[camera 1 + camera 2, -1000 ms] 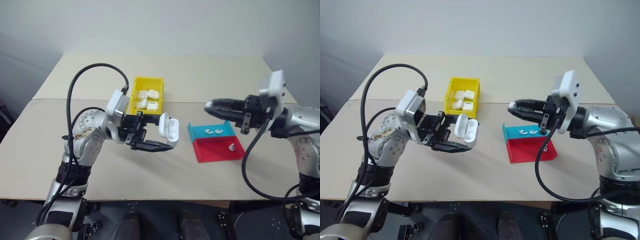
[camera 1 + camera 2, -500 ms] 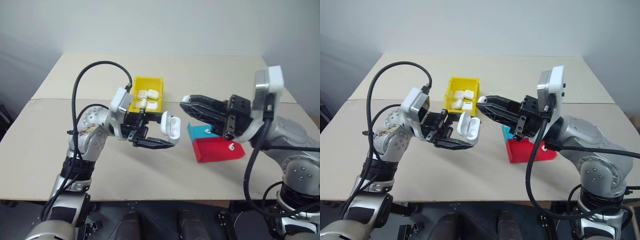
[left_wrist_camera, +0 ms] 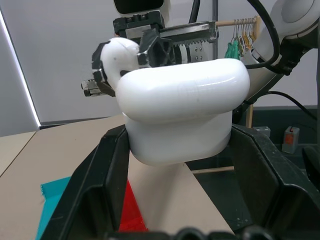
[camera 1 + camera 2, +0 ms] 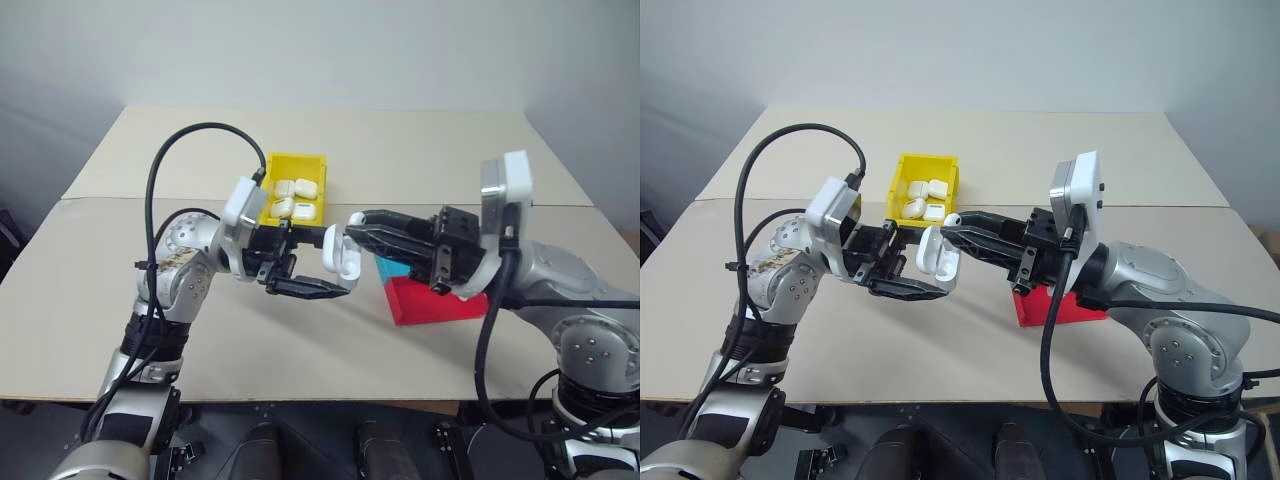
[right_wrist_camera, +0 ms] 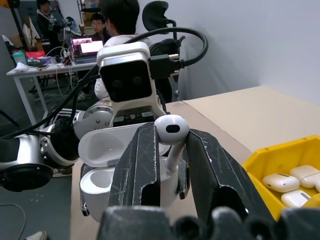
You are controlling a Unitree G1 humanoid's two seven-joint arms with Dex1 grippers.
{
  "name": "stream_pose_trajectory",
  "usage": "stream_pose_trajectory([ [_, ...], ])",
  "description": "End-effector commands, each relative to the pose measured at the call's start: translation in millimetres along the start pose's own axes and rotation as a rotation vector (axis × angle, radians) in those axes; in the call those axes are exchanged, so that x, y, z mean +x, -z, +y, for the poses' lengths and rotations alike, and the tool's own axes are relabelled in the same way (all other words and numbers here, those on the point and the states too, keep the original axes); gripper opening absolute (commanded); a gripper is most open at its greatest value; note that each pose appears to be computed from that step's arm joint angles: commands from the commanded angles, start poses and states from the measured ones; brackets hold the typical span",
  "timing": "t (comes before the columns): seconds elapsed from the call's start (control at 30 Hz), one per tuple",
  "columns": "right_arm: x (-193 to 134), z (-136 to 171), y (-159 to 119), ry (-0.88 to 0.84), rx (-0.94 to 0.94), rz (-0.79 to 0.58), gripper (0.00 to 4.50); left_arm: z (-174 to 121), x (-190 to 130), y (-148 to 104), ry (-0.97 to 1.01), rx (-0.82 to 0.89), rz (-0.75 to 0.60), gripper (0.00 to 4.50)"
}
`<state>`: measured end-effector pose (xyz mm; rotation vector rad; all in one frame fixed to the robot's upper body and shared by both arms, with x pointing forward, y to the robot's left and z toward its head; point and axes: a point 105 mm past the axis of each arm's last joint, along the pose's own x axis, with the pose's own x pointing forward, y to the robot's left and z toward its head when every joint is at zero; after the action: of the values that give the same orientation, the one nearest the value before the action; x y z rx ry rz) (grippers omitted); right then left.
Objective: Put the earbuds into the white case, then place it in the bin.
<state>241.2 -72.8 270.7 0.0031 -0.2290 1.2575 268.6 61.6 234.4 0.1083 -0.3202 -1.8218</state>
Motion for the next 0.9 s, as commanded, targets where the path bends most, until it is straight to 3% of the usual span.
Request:
stream_pose_trajectory([
  [0.03,1.1,6.1,-7.3,-0.02,-0.039,-0.02,0.62,-1.0,3.2,-8.5,0.012,0.039,0.008,2.75],
  [0.53,-6.7,-2.7,8.3,0.01,-0.096,0.085,0.62,0.9,10.5,-13.8,0.007,0.053,-0.019,2.75],
  [0.9,-12.6,2.0,12.0,-0.053,-0.13,0.131,4.27,1.9,10.4,-13.5,-0.006,0.063,-0.024,2.75],
])
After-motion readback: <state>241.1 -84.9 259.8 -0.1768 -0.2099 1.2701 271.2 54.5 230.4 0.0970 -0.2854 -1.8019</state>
